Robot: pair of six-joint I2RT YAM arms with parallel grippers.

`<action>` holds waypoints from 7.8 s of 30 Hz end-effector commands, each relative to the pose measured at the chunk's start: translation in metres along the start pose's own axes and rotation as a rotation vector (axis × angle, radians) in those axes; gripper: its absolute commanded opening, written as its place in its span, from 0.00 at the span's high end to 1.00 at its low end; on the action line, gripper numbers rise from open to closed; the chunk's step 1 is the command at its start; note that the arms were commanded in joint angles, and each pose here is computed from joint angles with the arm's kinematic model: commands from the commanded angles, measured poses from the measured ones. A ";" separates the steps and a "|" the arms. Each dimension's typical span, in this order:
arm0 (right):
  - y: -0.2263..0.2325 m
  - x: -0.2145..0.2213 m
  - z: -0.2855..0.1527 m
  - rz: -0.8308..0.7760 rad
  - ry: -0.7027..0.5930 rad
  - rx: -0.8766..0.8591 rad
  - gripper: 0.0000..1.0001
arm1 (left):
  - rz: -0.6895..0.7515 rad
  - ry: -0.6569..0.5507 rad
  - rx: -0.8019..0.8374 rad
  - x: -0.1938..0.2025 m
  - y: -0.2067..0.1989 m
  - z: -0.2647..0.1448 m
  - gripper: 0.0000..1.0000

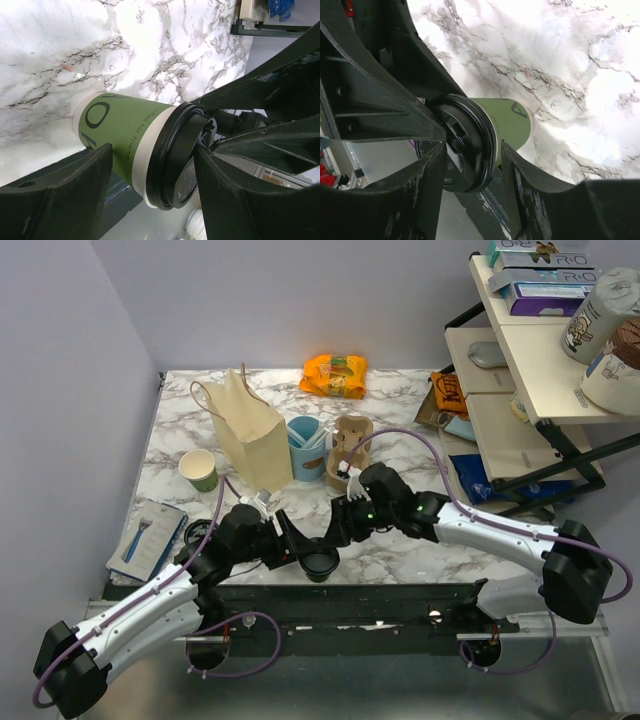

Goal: Pack the takeout coffee

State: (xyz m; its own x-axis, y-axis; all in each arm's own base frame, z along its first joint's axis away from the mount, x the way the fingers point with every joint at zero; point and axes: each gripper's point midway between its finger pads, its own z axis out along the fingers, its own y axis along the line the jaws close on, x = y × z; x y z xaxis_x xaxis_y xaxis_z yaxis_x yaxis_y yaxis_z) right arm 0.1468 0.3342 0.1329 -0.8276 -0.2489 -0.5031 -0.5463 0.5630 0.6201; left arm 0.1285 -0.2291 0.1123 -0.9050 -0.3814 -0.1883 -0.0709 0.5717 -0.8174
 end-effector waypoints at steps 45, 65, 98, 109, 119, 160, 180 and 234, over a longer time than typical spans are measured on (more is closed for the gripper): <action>-0.032 0.003 0.003 0.108 -0.056 0.247 0.36 | 0.136 -0.103 -0.047 -0.049 -0.036 0.032 0.26; -0.043 -0.001 0.003 0.134 -0.077 0.298 0.28 | 0.093 -0.061 -0.146 -0.026 -0.004 -0.002 0.01; -0.049 0.010 0.009 0.132 -0.046 0.303 0.27 | 0.063 -0.086 -0.244 -0.034 0.016 0.012 1.00; -0.093 0.024 0.001 0.118 -0.030 0.512 0.27 | 0.069 0.006 -0.286 -0.010 0.054 0.025 0.76; -0.110 0.041 0.001 0.125 0.017 0.575 0.27 | 0.090 -0.026 -0.300 -0.015 0.054 0.016 0.26; -0.117 0.026 -0.035 0.021 -0.014 0.688 0.26 | 0.183 -0.067 -0.534 -0.034 0.070 -0.018 0.12; -0.111 0.021 -0.015 -0.016 0.001 0.619 0.33 | 0.043 -0.003 -0.329 -0.012 0.065 0.027 0.48; -0.039 -0.044 -0.005 0.222 -0.330 0.229 0.20 | 0.096 -0.147 -0.204 -0.084 -0.006 0.023 0.09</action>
State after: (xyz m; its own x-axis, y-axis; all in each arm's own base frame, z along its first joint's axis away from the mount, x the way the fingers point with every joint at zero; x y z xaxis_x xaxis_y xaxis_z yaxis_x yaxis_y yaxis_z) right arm 0.1991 0.3039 0.1365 -0.8065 0.0839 -0.5853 -0.3086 0.7845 0.5378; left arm 0.2136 -0.2037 0.1225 -0.8199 -0.4321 -0.3755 -0.1281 0.7777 -0.6154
